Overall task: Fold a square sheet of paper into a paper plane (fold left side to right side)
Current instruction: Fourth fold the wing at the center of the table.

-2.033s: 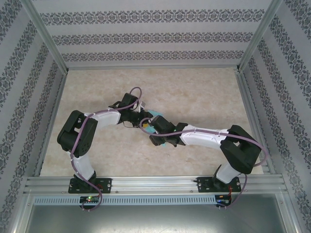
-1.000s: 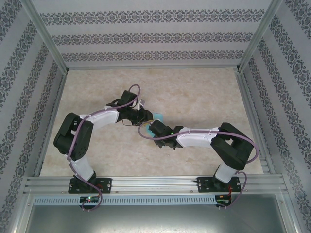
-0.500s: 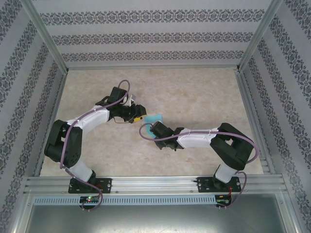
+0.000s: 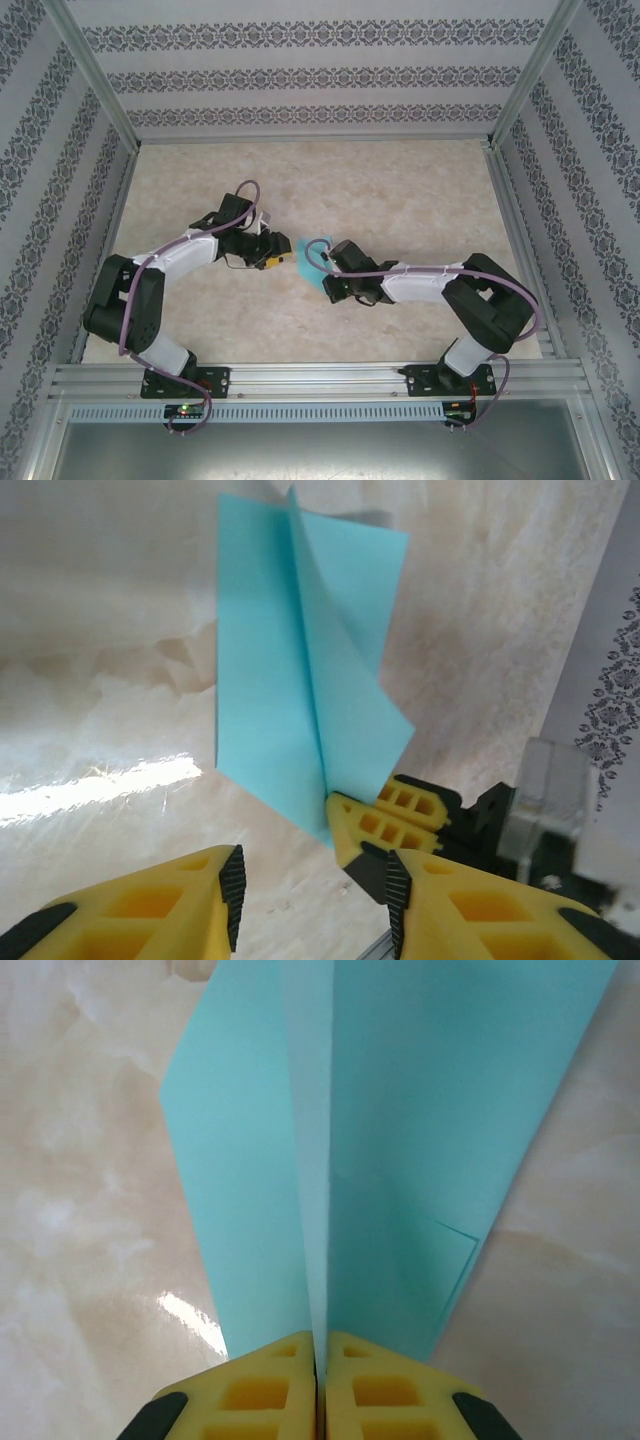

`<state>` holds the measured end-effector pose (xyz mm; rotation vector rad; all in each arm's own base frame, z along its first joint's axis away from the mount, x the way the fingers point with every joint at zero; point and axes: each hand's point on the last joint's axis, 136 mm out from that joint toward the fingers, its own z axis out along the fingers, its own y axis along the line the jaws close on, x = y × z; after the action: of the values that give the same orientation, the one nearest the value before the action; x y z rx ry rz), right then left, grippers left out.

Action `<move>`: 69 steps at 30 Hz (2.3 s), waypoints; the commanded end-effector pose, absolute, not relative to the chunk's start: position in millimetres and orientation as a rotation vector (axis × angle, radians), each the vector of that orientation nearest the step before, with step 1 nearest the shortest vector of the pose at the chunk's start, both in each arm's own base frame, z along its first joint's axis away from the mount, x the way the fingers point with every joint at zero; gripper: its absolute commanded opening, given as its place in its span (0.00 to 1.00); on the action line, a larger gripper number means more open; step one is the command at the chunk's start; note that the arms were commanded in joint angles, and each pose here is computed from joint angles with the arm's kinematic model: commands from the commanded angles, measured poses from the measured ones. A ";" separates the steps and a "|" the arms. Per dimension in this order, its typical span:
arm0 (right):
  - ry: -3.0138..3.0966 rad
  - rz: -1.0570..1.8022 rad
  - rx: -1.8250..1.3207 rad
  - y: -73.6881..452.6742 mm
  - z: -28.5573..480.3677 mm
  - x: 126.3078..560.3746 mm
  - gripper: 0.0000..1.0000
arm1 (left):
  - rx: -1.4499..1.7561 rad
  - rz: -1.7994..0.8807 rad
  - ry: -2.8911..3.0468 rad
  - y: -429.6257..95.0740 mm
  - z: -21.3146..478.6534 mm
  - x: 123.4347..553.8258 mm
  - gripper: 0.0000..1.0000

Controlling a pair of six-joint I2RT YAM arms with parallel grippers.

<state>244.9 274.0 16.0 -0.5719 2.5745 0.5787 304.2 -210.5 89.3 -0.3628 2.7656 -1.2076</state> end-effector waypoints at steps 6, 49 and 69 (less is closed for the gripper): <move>2.660 0.833 -0.493 274.5 2.5 229.0 0.08 | -0.300 -1.298 2.792 -246.6 72.7 300.0 0.39; 2.645 0.933 -0.429 272.9 15.7 238.4 0.21 | -0.303 -1.113 2.957 -272.9 13.9 313.7 0.39; 2.557 1.137 -0.260 258.3 68.4 262.2 0.32 | -0.296 -1.113 2.955 -272.9 15.3 313.6 0.38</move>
<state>264.6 253.0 60.3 -0.2526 2.5395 1.0782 322.2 -278.7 28.6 -0.2925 2.8922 -1.1951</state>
